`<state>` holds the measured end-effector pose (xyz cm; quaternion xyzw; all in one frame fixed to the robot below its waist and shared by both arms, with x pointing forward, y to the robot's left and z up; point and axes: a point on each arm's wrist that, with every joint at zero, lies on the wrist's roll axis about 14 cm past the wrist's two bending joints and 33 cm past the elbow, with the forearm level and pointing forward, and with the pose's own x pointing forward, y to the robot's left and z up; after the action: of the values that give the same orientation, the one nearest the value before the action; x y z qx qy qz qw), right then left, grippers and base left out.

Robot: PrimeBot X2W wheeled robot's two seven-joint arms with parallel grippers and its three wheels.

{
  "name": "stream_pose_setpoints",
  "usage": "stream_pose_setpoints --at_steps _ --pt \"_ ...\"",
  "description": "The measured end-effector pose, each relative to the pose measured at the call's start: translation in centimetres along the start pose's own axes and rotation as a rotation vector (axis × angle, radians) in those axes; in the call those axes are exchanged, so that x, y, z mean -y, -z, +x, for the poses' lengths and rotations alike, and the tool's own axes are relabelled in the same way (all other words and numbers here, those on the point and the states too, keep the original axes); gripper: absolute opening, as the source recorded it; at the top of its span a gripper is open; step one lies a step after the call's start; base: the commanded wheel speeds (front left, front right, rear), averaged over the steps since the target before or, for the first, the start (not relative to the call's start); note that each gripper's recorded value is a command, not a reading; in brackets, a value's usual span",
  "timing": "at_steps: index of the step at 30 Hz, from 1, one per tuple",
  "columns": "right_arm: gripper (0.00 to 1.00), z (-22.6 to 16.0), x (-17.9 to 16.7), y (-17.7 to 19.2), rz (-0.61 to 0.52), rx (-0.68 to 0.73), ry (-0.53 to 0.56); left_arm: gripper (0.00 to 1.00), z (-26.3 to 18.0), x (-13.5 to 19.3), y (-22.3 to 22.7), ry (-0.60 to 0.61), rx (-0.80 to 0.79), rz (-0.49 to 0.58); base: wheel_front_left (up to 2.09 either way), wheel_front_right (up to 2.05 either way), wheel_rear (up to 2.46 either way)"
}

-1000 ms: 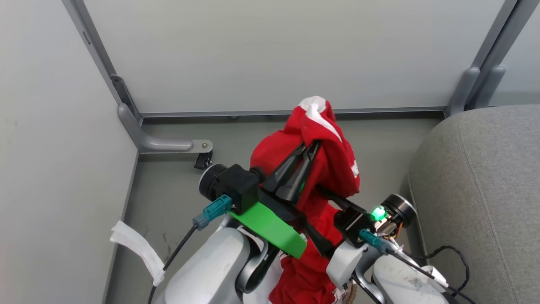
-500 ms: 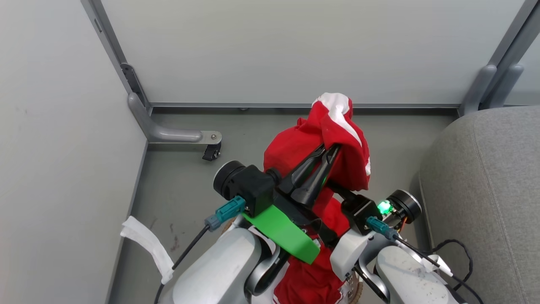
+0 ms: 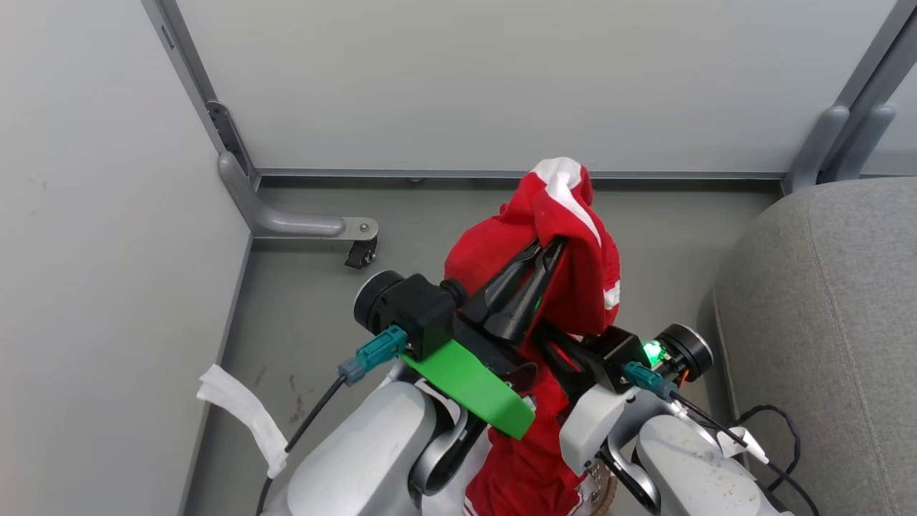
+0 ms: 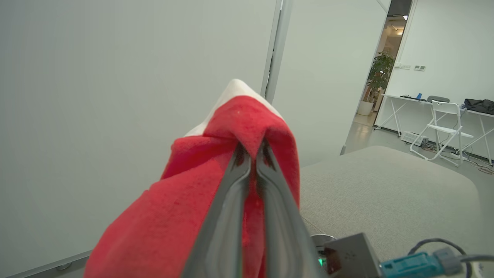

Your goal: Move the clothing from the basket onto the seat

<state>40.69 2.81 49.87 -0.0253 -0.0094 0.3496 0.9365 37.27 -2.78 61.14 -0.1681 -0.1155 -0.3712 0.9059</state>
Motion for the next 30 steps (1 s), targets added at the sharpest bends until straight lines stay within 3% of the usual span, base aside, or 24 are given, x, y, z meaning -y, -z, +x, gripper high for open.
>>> stream_pose_setpoints --at_steps 20,22,23,30 --pt "0.00 -0.8 0.0 -0.5 0.019 0.016 0.012 0.00 0.2 -0.2 0.4 -0.003 -0.011 0.010 0.00 0.00 0.00" --pt "0.00 -1.0 0.0 -0.6 0.023 0.020 0.017 0.44 0.2 -0.4 0.5 -0.009 -0.015 0.014 0.00 0.00 0.00" --pt "0.00 -1.1 0.1 -0.7 0.026 0.024 0.021 1.00 0.2 -0.5 0.7 -0.014 -0.019 0.015 0.00 0.00 0.00" --pt "0.00 -2.5 1.1 -1.2 0.042 0.045 0.073 1.00 0.4 -0.5 1.5 -0.015 -0.034 0.018 0.00 0.00 0.00"
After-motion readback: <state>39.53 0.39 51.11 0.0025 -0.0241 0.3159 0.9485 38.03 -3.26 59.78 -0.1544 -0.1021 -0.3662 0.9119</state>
